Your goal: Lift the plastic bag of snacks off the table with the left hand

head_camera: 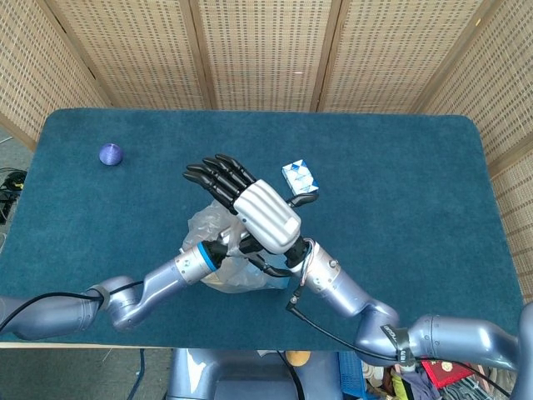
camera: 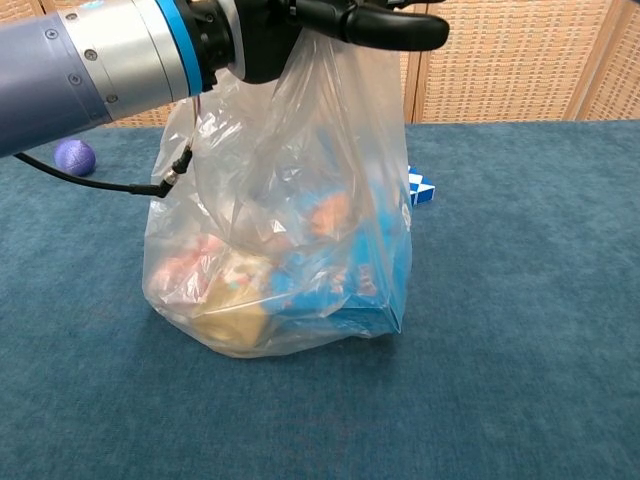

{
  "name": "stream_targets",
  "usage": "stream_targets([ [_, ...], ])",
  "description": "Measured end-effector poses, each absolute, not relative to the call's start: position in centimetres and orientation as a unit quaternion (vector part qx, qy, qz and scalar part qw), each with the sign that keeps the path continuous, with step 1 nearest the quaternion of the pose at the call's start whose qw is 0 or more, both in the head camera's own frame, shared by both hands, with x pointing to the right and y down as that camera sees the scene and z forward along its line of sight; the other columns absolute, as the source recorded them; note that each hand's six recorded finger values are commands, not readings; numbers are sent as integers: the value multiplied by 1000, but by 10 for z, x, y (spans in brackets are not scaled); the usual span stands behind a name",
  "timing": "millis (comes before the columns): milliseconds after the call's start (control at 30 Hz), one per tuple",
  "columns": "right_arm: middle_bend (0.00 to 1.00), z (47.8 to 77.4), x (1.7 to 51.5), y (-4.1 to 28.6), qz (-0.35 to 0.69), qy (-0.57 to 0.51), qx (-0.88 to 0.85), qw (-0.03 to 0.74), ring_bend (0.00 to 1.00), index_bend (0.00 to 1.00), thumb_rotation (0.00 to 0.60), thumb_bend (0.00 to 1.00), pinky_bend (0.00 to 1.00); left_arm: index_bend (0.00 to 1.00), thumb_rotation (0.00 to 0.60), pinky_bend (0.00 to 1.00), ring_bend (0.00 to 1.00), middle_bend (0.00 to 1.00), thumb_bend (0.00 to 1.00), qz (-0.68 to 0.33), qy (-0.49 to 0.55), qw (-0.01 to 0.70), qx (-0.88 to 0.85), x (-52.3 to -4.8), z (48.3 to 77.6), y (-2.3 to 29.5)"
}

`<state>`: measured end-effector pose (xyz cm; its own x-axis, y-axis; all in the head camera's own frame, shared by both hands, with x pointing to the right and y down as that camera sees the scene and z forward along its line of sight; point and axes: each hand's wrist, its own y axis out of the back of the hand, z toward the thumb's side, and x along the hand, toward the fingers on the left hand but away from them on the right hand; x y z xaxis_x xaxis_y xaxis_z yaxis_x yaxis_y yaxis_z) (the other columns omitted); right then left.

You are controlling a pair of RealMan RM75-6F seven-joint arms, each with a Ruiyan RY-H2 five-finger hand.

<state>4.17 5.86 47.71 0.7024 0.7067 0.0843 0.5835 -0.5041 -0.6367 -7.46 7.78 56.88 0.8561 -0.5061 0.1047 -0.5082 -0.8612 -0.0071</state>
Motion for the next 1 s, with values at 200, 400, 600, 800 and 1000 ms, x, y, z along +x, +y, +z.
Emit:
stream_targets([
  [200, 80, 474, 45, 60, 94, -372, -862, 331, 0, 0, 600, 0, 0, 0, 600, 0, 0, 0, 175, 51, -266, 2, 963, -75, 567, 76],
  [400, 55, 466, 56, 61, 100, -368, -861, 336, 0, 0, 600, 0, 0, 0, 600, 0, 0, 0, 174, 53, -274, -4, 960, -77, 566, 73],
  [600, 48, 462, 68, 63, 111, -361, -863, 335, 0, 0, 600, 0, 0, 0, 600, 0, 0, 0, 175, 54, -278, -5, 959, -78, 566, 72],
  [800, 45, 461, 84, 71, 118, -349, -865, 340, 0, 0, 600, 0, 0, 0, 600, 0, 0, 0, 173, 46, -289, -1, 956, -80, 564, 69],
  [1000, 38, 462, 103, 73, 129, -351, -860, 346, 0, 0, 600, 0, 0, 0, 600, 0, 0, 0, 175, 41, -296, 1, 954, -81, 562, 68],
])
